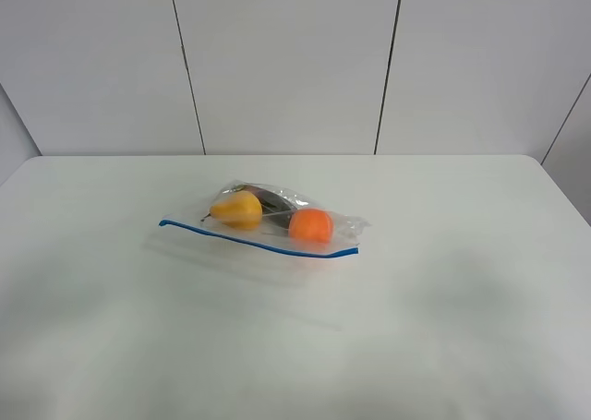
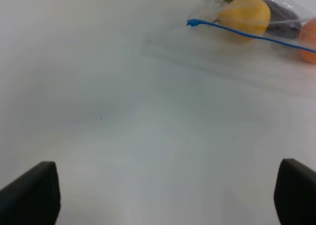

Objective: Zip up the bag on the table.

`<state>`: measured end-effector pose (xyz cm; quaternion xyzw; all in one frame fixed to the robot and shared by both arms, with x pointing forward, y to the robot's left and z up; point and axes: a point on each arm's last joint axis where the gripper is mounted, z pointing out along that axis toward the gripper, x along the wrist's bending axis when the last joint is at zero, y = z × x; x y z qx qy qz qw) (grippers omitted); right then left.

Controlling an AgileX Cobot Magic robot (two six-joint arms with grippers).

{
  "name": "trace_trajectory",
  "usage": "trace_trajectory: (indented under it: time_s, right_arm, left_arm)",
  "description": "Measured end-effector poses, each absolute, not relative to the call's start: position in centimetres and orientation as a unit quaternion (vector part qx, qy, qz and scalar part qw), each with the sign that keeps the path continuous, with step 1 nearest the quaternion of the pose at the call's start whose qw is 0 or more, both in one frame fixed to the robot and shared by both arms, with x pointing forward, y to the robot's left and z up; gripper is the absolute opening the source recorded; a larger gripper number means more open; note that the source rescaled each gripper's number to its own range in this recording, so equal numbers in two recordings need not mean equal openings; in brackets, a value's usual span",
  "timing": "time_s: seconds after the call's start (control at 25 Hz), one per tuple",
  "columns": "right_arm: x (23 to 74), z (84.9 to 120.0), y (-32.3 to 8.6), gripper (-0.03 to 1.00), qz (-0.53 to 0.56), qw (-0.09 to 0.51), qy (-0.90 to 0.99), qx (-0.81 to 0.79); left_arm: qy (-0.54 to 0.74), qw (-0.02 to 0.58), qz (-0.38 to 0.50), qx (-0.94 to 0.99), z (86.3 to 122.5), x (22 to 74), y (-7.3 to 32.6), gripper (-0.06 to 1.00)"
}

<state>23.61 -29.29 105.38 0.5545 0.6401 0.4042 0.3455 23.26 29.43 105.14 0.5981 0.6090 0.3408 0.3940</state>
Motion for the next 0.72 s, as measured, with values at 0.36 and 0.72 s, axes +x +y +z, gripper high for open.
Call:
trace_trajectory:
  time_s: [0.36, 0.72]
  right_arm:
    - [23.53, 105.25, -29.26, 0.95, 0.396, 0.359, 0.622, 0.572]
    - [23.54, 105.24, -29.35, 0.95, 0.392, 0.363, 0.622, 0.573]
  left_arm:
    - [0.609, 0.394, 0.341, 0.598, 105.14, 23.26, 29.43, 1.0]
    - [0.609, 0.394, 0.341, 0.598, 105.14, 23.26, 29.43, 1.0]
